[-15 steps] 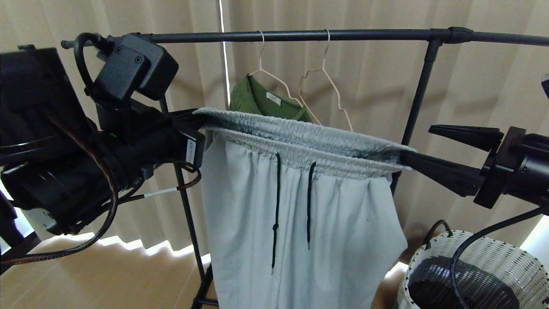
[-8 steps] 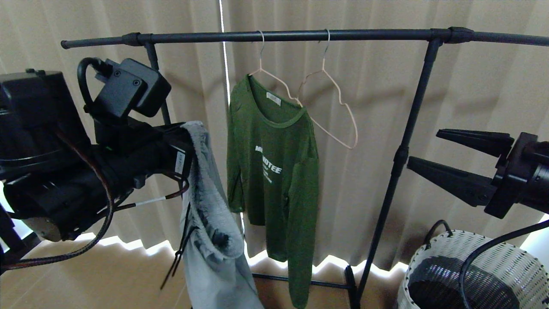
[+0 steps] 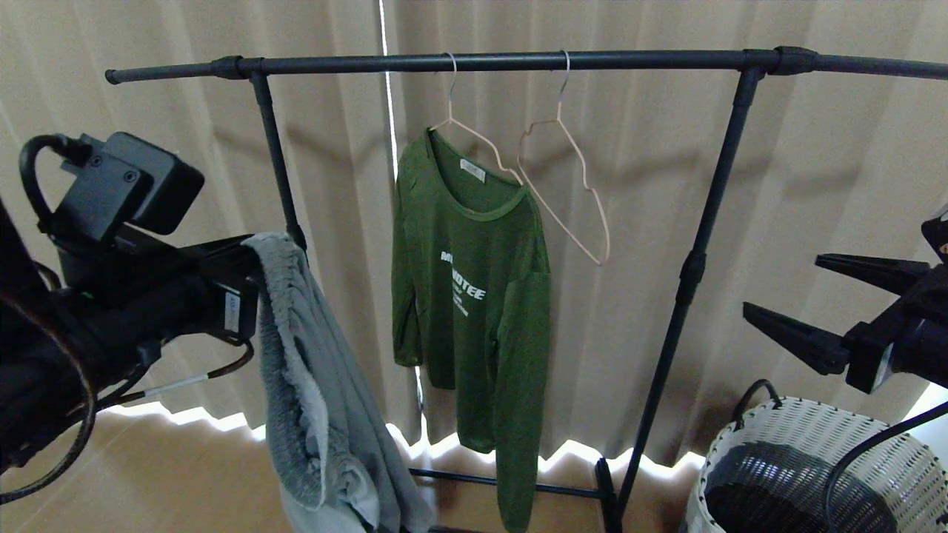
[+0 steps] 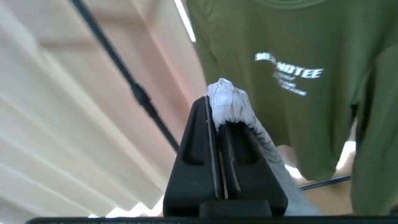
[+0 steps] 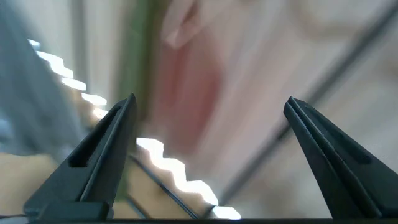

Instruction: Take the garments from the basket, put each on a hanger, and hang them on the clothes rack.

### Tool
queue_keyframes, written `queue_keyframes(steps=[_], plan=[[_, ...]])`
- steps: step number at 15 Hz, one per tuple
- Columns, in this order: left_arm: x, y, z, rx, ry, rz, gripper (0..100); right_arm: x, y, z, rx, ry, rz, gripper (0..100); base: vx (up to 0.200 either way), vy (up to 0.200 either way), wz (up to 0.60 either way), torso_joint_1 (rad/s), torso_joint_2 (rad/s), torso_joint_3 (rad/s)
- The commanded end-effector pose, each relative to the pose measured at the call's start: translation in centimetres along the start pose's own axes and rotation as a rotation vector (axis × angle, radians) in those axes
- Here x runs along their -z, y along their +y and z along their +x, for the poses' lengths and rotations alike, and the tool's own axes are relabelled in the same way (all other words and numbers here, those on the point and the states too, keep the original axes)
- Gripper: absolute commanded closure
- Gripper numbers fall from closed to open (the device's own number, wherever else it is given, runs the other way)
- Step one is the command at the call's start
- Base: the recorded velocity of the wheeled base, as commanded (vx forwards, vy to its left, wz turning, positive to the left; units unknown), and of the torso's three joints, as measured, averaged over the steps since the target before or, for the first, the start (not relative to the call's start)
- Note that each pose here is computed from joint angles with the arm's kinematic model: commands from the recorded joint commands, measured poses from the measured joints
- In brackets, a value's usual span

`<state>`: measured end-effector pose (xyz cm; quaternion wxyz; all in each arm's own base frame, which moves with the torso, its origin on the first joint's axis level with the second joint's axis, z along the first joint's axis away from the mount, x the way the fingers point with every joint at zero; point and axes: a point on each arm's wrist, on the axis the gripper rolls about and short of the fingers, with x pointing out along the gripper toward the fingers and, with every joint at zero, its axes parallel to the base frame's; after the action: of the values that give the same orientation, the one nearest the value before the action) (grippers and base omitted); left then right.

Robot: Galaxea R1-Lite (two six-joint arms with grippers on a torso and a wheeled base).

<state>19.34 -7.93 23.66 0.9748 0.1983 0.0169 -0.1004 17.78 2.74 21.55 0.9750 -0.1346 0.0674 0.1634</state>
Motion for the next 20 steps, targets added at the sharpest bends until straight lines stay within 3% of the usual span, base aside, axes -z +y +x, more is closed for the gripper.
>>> queue_keyframes(steps=[1,4,6,7,10,16,20], plan=[[1.4,1.2,-2.8,0.007,0.000,-0.008,100,1.2,-0.5,-0.2,0.076,0.051,0.001,0,0.000,0.000,0.00,0.000,0.00,0.000],[2.6,1.0,-4.8,0.100,0.020,-0.042,100,1.5,-1.5,-0.4,0.161,0.042,0.002,0,0.000,0.000,0.00,0.000,0.00,0.000],[3.6,0.7,-6.8,0.203,0.023,-0.136,100,2.4,-1.9,-0.6,0.203,0.043,0.002,0,0.000,0.000,0.00,0.000,0.00,0.000],[4.1,0.5,-7.4,0.223,0.027,-0.187,100,2.5,-2.1,-0.8,0.217,0.040,0.003,0,0.000,0.000,0.00,0.000,0.00,0.000],[4.8,0.3,-7.8,0.225,0.044,-0.262,100,2.6,-2.3,-1.0,0.241,0.041,0.004,0,0.000,0.000,0.00,0.000,0.00,0.000],[5.0,0.4,-9.1,0.207,-0.044,-0.262,100,3.0,-2.4,-1.5,0.309,0.072,-0.064,0,0.000,0.000,0.00,0.000,0.00,0.000],[4.7,0.3,-8.8,0.216,-0.059,-0.263,100,3.2,-2.3,-1.6,0.307,0.078,-0.077,0,0.000,0.000,0.00,0.000,0.00,0.000]])
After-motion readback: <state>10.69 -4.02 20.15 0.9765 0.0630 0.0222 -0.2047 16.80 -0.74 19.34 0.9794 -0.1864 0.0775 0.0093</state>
